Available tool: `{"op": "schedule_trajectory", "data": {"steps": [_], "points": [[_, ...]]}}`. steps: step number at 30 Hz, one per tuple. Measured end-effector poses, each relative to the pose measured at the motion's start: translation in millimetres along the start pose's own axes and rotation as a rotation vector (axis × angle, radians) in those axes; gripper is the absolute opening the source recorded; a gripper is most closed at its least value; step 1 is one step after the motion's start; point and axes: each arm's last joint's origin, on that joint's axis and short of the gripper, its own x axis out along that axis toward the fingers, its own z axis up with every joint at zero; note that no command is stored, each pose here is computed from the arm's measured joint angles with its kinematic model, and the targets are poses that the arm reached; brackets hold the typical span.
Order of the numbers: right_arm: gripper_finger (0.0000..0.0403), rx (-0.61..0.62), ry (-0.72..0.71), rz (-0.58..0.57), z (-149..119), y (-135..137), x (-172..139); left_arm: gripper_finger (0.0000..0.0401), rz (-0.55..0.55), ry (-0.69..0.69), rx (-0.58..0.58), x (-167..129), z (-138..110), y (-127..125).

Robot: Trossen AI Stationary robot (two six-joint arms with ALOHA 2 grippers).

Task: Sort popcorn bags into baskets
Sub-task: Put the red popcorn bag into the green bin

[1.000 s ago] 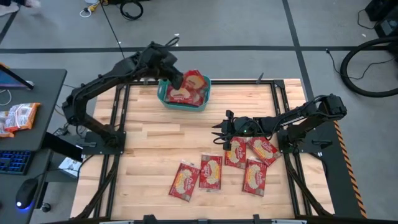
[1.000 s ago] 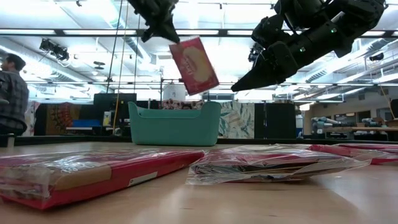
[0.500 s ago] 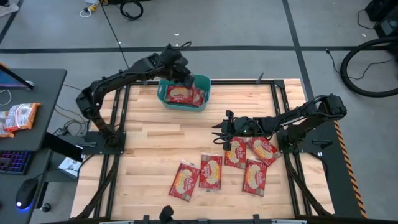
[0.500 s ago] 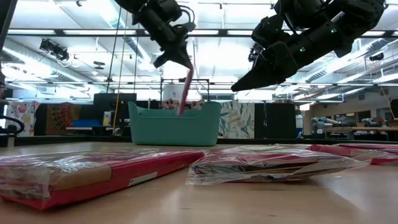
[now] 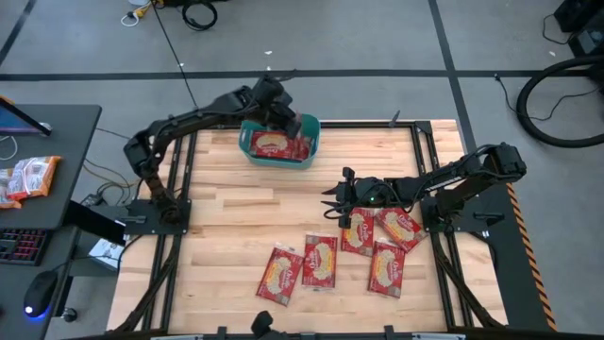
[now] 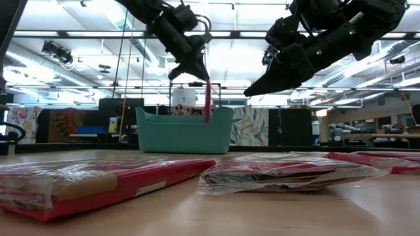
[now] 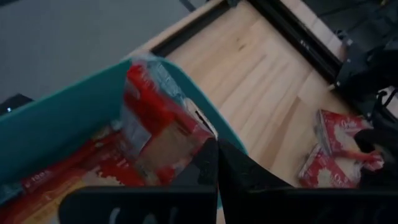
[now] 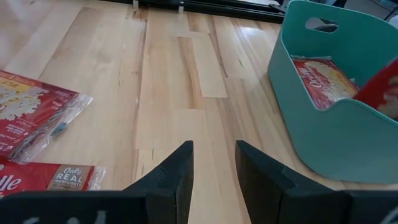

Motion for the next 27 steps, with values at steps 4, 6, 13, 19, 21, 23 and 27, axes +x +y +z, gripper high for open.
{"op": "schedule_trajectory", "data": {"steps": [4, 6, 13, 19, 21, 23, 27], "points": [[0.0124, 0.000, 0.002, 0.002, 0, 0, 0, 0.0001, 0.000, 0.023, -0.003, 4, -2, 2], [0.0124, -0.001, 0.005, 0.003, 0, 0, 0, 0.0002, 0.007, 0.022, 0.006, 2, -2, 2], [0.0124, 0.000, 0.010, 0.003, -1, 0, 0, 0.0002, 0.129, 0.117, 0.036, -6, -11, 12], [0.0124, 0.002, 0.010, 0.004, -1, 0, 0, 0.0003, 0.320, 0.208, 0.089, -10, -21, 22], [0.0124, 0.004, 0.010, 0.004, -1, 0, 0, 0.0003, 0.352, 0.227, 0.083, -12, -22, 27], [0.0124, 0.005, 0.011, 0.004, -1, 0, 0, 0.0003, 0.371, 0.257, 0.065, -13, -24, 32], [0.0124, 0.005, 0.011, 0.004, -1, 0, 0, 0.0004, 0.405, 0.292, 0.019, -13, -26, 40]]}}
